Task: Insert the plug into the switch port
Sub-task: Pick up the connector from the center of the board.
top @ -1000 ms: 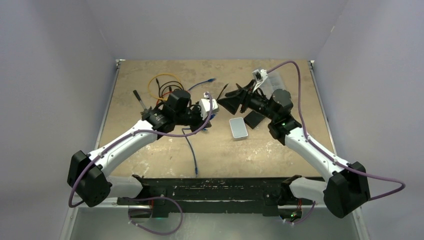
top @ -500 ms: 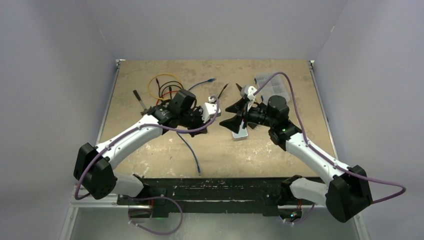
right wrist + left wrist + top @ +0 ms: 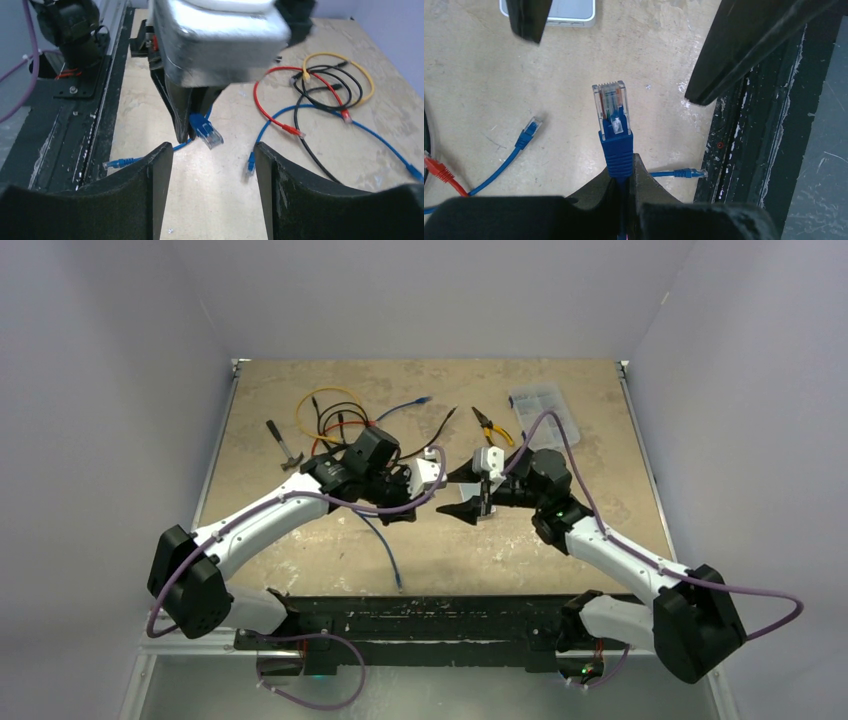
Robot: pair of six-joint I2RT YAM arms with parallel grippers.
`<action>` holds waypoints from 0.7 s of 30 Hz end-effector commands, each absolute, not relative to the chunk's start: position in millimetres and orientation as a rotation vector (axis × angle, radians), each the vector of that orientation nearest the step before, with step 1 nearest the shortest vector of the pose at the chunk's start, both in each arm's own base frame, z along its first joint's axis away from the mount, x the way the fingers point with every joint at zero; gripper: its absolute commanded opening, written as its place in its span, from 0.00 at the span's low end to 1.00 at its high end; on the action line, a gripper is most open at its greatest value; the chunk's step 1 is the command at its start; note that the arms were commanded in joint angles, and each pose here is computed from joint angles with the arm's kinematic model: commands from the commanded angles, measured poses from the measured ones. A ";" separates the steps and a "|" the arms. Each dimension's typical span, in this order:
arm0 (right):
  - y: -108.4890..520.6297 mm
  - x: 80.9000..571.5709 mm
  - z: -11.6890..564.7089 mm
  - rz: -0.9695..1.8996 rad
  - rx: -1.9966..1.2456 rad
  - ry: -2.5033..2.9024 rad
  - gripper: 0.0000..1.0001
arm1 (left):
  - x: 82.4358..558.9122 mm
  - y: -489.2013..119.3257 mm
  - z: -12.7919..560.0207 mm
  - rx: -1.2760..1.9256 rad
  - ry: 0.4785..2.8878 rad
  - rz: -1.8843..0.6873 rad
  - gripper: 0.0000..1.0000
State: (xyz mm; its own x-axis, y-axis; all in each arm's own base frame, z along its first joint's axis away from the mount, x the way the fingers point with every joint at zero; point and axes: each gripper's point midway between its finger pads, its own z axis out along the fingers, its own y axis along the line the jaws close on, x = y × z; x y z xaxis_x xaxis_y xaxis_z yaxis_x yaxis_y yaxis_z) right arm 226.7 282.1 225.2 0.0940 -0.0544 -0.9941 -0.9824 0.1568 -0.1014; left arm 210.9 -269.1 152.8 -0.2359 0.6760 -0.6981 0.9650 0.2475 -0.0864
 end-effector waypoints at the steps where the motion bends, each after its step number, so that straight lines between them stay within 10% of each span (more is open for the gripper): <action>1: 297.3 215.9 231.7 0.961 -1.294 1.083 0.61 | 200.9 -282.5 177.9 1.538 1.877 -0.749 0.00; 21: 302.2 199.5 214.5 1.009 -1.401 1.044 0.23 | 192.6 -278.3 183.9 1.565 1.841 -0.682 0.00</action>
State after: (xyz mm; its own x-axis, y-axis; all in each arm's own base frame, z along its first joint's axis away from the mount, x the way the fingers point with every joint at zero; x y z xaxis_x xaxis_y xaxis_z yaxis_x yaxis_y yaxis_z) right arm 200.6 298.5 208.2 0.2308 -0.0748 -0.9701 -0.9730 -0.0222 -0.2297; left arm 188.4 -276.6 158.4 -0.1683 0.6995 -0.6945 0.9824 0.1766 -0.0602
